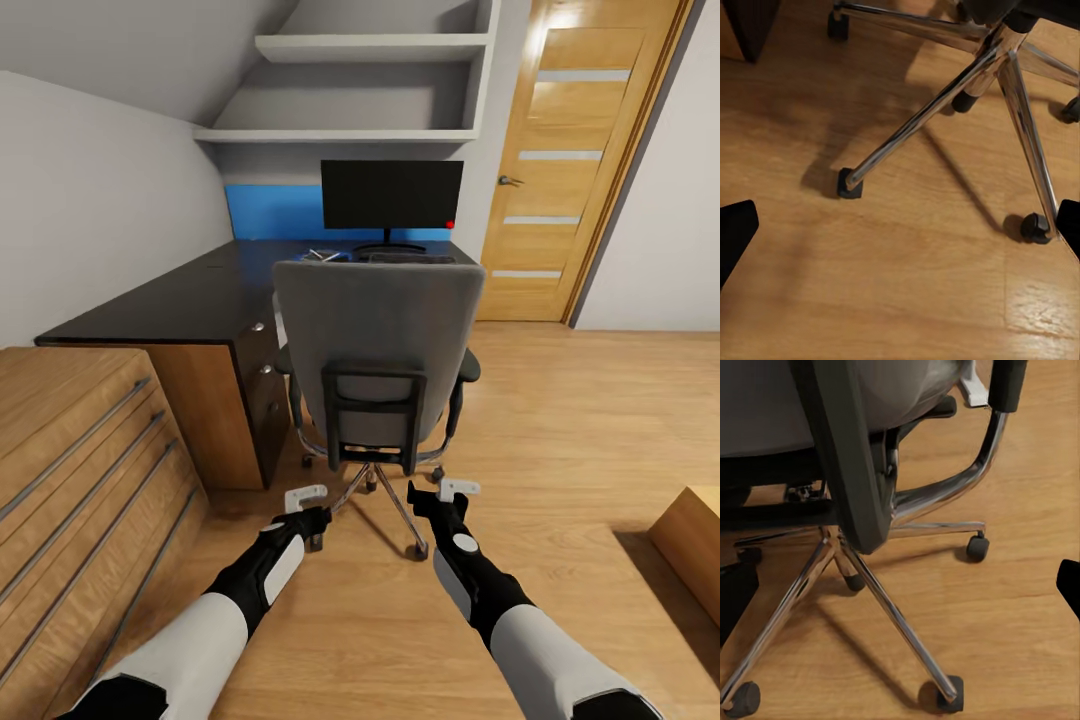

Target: In the bedroom, organize the workspace by keeping the computer under the desk, ensuring the monitor is on the desk, placing the keyboard on the desk next to the monitor, placing the mouse on the desk next to the keyboard, moving the folder from the swivel chair onto the desk next to the mouse, stacking the notebook on top of the folder with the pen on top of the notebook, and positioning the swivel chair next to the desk.

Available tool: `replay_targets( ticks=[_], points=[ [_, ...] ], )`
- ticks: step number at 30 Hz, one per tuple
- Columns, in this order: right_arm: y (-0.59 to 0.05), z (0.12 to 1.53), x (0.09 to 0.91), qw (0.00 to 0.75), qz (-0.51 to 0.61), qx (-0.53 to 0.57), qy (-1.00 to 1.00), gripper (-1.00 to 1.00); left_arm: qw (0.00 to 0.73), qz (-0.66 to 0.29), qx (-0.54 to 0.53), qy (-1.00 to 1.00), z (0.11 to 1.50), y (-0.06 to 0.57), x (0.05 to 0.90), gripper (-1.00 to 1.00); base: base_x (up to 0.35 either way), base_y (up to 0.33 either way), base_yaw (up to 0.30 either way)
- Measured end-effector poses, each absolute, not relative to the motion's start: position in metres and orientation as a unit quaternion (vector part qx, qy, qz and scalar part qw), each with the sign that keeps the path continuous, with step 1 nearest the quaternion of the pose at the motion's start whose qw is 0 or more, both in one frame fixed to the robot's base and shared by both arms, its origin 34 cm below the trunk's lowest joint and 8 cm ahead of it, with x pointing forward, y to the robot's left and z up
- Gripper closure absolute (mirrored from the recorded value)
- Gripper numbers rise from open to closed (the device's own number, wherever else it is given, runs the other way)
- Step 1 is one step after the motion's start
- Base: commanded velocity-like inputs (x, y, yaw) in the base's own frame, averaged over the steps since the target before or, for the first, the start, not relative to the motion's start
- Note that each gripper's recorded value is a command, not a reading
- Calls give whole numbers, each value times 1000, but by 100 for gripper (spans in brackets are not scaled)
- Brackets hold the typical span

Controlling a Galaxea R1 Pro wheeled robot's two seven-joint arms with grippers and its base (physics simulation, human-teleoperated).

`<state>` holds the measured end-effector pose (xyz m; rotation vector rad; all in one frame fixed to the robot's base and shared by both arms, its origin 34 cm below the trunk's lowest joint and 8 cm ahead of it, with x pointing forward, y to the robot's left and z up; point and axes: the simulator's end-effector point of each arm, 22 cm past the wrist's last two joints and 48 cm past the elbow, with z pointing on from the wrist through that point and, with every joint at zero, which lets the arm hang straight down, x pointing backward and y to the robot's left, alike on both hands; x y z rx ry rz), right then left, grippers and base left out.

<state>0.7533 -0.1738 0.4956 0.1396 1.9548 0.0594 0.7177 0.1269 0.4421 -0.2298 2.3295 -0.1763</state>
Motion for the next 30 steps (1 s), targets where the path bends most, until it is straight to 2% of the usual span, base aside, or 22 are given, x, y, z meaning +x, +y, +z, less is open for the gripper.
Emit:
replay_targets(
  ticks=[30],
  points=[
    [-167, 472, 738, 536, 26, 57, 842, -100, 372, -62, -90, 922, 426, 129, 706, -100, 317, 0, 0]
  ],
)
